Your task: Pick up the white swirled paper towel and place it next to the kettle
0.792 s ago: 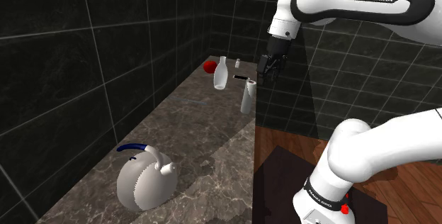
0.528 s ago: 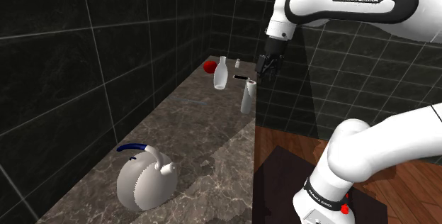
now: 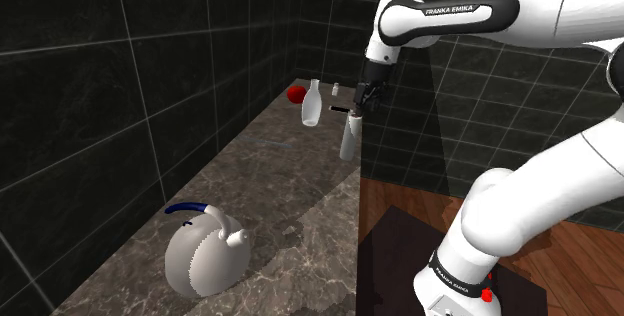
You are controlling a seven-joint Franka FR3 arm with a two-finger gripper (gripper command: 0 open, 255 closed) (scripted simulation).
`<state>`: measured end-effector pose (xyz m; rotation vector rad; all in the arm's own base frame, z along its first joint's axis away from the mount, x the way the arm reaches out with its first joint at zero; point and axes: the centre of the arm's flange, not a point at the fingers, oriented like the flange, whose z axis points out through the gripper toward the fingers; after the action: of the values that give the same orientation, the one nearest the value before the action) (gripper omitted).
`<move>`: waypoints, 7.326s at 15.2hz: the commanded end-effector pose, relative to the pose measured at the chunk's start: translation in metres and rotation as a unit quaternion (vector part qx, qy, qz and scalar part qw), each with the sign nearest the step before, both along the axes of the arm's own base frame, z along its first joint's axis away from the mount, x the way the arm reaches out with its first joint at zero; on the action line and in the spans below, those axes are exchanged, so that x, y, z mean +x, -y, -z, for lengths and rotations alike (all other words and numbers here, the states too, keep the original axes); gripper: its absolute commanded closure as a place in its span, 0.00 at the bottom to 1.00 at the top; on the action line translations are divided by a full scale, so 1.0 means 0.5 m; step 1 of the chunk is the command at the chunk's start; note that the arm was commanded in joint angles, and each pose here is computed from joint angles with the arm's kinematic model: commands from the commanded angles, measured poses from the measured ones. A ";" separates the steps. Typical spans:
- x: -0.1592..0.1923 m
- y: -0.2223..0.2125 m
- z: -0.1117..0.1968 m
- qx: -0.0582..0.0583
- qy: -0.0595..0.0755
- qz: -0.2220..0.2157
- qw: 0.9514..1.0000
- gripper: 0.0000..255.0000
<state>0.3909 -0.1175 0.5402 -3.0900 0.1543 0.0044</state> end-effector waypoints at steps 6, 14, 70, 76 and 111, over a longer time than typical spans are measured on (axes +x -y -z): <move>0.109 0.134 0.065 -0.010 -0.004 -0.011 1.000 0.00; 0.236 0.284 0.134 -0.022 -0.010 -0.022 0.999 0.00; 0.315 0.378 -0.008 -0.029 -0.013 -0.030 0.999 1.00; 0.315 0.378 -0.072 -0.029 -0.013 -0.030 0.999 1.00; 0.255 0.067 -0.313 -0.029 -0.013 -0.030 0.999 1.00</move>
<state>0.5224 -0.1629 0.6995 -3.1504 0.0631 0.0434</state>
